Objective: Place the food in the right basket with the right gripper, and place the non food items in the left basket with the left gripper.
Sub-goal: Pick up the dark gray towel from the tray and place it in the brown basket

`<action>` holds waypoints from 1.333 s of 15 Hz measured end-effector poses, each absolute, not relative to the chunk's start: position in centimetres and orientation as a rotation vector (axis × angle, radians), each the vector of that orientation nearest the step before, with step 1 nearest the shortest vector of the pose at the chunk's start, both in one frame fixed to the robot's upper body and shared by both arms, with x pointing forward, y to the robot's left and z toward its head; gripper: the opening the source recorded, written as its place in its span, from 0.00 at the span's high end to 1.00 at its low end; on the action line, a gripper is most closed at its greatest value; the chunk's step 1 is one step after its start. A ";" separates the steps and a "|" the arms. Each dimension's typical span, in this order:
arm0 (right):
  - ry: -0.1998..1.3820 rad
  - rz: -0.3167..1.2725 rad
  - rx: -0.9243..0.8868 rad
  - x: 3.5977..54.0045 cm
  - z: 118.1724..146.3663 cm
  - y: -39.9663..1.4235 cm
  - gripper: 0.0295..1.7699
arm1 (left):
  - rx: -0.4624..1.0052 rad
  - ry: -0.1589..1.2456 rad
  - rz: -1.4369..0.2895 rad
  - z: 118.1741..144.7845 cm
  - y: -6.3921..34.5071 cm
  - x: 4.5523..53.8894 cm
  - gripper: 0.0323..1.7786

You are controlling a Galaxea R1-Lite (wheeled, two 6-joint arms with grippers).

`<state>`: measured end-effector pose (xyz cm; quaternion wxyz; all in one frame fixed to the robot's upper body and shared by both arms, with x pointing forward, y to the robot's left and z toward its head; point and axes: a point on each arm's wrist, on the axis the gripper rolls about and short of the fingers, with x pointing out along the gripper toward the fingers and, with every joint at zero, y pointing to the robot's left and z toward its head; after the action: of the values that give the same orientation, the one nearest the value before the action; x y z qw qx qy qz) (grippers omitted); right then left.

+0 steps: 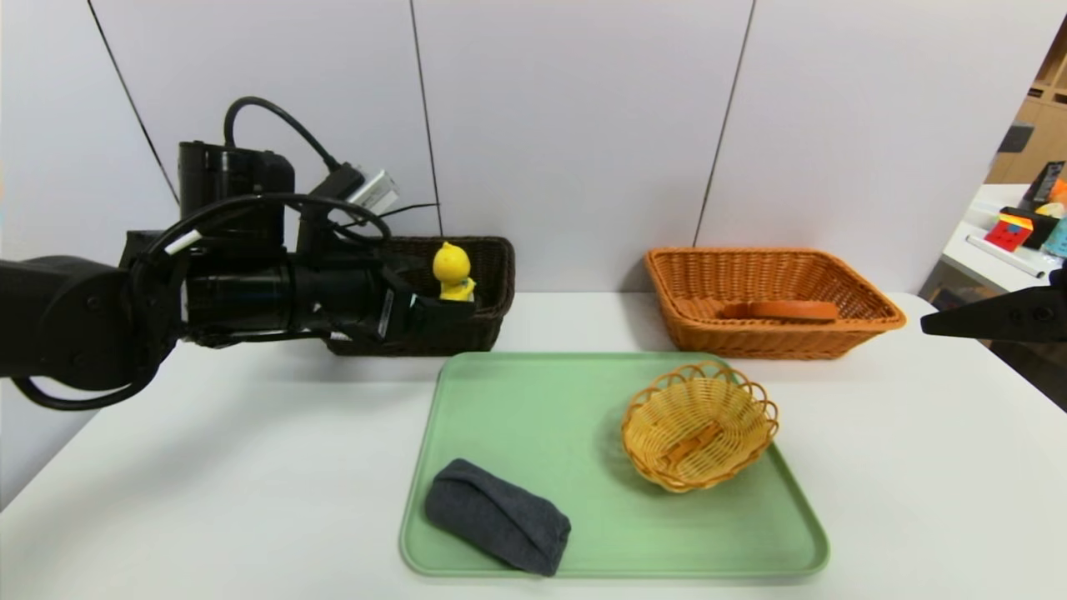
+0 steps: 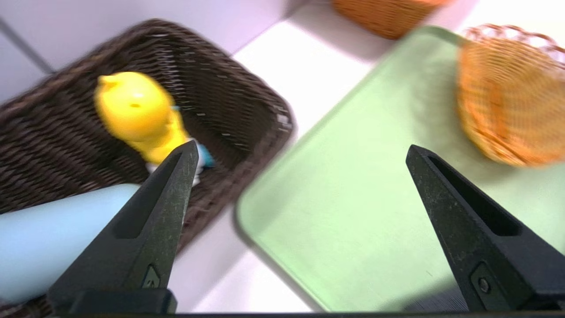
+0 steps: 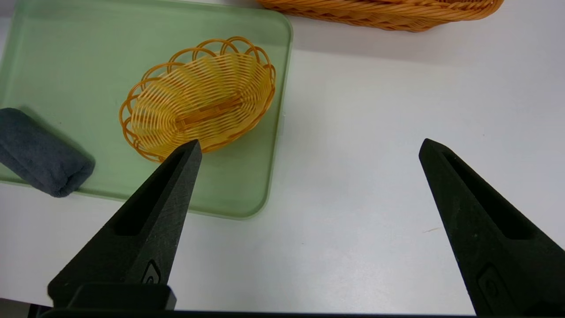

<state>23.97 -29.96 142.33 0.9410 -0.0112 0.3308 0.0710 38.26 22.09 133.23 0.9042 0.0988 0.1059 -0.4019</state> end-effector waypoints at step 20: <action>0.684 0.118 0.016 23.5 142.0 -30.1 0.04 | 0.327 0.244 -1.182 128.5 22.4 28.8 0.05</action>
<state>23.52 -30.10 141.98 0.9403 0.0081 0.3353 0.0577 28.77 22.42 128.53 0.8109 0.1530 0.1141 -0.5532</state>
